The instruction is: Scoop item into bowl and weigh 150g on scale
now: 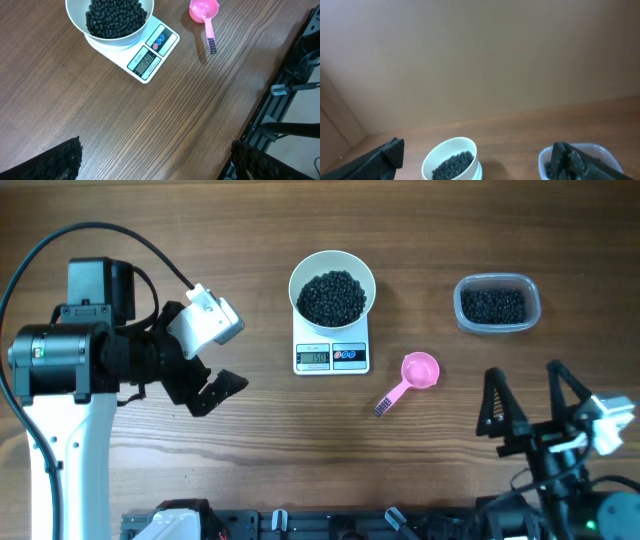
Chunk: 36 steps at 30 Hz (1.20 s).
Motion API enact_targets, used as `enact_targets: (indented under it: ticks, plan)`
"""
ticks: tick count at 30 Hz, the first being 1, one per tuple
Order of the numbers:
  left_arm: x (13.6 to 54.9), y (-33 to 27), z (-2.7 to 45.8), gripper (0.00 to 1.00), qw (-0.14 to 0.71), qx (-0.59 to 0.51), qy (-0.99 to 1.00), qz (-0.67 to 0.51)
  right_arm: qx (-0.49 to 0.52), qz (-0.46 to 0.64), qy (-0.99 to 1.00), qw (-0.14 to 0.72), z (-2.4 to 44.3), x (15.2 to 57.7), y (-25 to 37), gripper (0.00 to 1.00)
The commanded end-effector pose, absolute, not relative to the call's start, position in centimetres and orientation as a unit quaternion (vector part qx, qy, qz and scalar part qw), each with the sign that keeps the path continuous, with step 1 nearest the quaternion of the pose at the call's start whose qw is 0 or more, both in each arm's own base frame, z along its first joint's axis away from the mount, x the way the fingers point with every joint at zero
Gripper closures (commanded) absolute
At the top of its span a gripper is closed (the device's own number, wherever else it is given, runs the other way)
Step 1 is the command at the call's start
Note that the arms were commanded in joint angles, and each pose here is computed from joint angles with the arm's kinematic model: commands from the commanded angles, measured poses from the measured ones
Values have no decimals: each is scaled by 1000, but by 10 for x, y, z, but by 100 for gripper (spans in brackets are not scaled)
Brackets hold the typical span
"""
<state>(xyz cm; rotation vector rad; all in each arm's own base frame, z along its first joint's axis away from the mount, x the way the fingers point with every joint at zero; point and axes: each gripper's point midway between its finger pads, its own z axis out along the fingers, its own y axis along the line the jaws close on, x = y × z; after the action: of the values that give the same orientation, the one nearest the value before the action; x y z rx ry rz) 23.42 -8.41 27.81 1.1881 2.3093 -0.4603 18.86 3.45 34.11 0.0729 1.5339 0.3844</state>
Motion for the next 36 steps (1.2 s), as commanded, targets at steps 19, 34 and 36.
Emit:
enact_targets:
  ticks: [19,34,36]
  plan:
    - [234,-84,285,0,261,440,843,-165,-46,92,656,748,249,227,38,0]
    - [234,-84,285,0,261,440,843,-165,-38,76,690,719,186,244,34,0]
    - [234,-84,285,0,261,440,843,-165,-38,75,697,712,181,244,34,0]
